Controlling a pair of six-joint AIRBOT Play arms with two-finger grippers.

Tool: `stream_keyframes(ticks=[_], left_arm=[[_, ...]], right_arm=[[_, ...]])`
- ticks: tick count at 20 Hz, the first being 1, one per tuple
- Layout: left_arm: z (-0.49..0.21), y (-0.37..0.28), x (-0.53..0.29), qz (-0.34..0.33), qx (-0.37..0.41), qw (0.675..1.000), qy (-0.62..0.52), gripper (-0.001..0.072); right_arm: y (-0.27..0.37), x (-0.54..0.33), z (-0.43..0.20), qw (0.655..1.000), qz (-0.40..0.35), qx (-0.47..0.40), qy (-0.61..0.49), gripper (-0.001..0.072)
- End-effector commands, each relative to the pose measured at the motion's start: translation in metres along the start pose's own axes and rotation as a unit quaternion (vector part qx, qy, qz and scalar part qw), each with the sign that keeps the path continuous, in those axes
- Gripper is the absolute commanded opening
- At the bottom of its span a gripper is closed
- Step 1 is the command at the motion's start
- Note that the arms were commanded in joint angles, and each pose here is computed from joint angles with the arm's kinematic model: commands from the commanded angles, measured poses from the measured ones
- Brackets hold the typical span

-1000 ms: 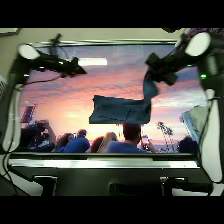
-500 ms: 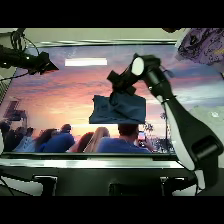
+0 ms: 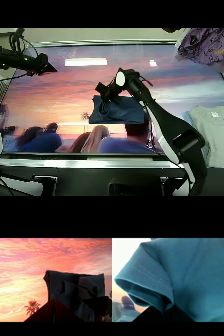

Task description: Fold the clothes and pants, and hang the long-sleeved shirts on hangers.

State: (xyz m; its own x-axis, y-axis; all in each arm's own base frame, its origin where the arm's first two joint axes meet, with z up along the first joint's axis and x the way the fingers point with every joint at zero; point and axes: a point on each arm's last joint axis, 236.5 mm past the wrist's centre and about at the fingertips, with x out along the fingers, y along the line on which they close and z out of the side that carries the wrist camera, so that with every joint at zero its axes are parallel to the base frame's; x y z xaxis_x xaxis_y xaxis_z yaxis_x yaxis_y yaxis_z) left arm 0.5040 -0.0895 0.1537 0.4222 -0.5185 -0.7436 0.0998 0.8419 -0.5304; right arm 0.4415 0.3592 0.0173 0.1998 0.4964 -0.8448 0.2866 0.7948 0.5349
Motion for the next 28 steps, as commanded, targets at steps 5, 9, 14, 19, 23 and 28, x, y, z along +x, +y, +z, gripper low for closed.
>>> stream_keyframes(ticks=[5, 9, 14, 19, 23, 28], left_arm=[[-0.004, 0.003, 0.004, 0.0, -0.004, 1.0, 0.007, 0.0017], [-0.004, 0.003, 0.004, 0.0, -0.004, 1.0, 0.007, 0.0017], [-0.004, 0.003, 0.004, 0.0, -0.004, 1.0, 0.007, 0.0017], [-0.004, 0.003, 0.004, 0.0, -0.004, 1.0, 0.007, 0.0017], [-0.004, 0.005, 0.004, 0.005, -0.003, 1.0, 0.007, 0.0017], [-0.004, 0.007, 0.004, 0.008, -0.003, 1.0, 0.007, 0.0017]], right_arm=[[0.0, 0.034, -0.002, 1.0, 0.011, -0.008, 0.014, 0.0073], [0.025, 0.011, 0.021, 0.996, 0.073, -0.045, -0.021, 0.0322], [-0.033, -0.107, 0.088, 0.993, 0.052, -0.09, -0.062, 0.0448], [-0.189, -0.188, 0.14, 0.997, -0.012, -0.061, -0.047, 0.0478], [-0.25, -0.147, 0.123, 0.997, 0.077, -0.003, 0.01, 0.0478], [-0.272, -0.08, 0.09, 0.992, 0.12, 0.017, 0.023, 0.0476]])
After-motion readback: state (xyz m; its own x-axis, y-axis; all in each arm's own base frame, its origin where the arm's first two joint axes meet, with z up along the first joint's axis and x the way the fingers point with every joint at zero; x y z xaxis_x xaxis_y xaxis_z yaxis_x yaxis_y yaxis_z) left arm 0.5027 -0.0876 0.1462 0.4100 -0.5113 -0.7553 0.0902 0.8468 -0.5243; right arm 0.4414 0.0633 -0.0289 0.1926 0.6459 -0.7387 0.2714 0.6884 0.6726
